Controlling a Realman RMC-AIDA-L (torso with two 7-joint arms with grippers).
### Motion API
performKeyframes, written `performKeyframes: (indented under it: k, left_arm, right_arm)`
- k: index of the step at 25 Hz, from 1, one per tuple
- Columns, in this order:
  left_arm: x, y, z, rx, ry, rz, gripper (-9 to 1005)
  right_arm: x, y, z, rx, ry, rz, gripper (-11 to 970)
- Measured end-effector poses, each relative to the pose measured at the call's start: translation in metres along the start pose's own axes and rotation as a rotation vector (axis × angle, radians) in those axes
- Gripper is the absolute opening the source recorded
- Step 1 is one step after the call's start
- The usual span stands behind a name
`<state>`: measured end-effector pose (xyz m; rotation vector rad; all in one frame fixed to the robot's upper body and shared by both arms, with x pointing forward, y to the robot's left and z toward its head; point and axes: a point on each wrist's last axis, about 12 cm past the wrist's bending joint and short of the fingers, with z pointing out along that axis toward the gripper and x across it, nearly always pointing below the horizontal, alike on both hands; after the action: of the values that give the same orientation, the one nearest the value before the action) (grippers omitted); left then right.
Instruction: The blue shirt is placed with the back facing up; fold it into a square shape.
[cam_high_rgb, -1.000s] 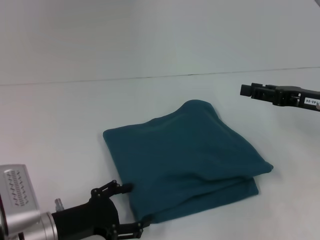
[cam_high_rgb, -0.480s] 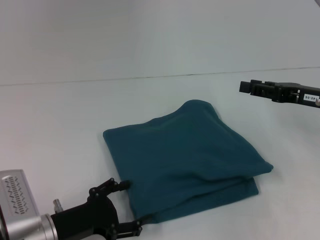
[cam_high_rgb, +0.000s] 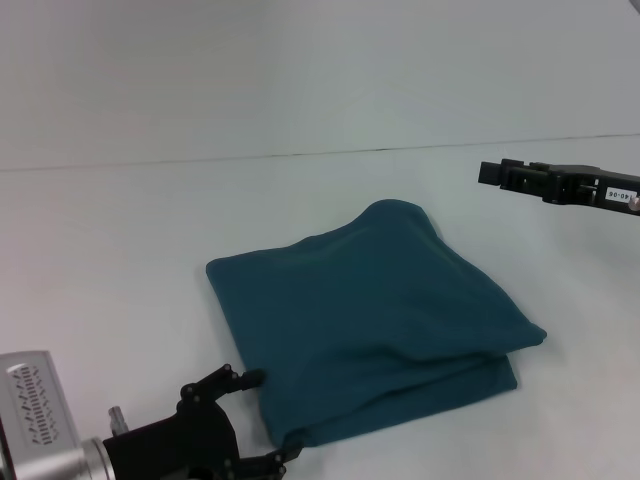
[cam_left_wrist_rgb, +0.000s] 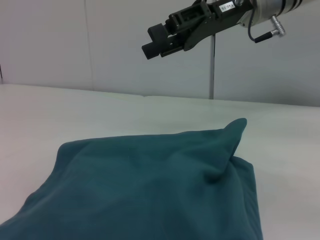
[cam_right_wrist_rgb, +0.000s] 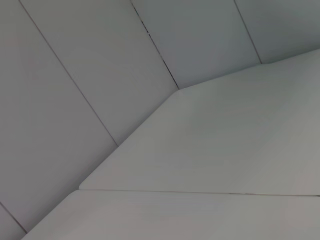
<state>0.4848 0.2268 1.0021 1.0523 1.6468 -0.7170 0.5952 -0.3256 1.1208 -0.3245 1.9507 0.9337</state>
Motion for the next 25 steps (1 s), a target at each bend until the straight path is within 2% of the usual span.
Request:
performKeyframes:
  k: [15, 25]
  left_arm:
    - [0.0007, -0.0009, -0.0003, 0.006, 0.005, 0.007, 947]
    - [0.0008, 0.0016, 0.0033, -0.006, 0.016, 0.002, 888]
  right_arm:
    - [-0.0043, 0.0004, 0.0038, 0.004, -0.005, -0.008, 556]
    - [-0.0044, 0.0004, 0.0038, 0.004, -0.005, -0.009, 556]
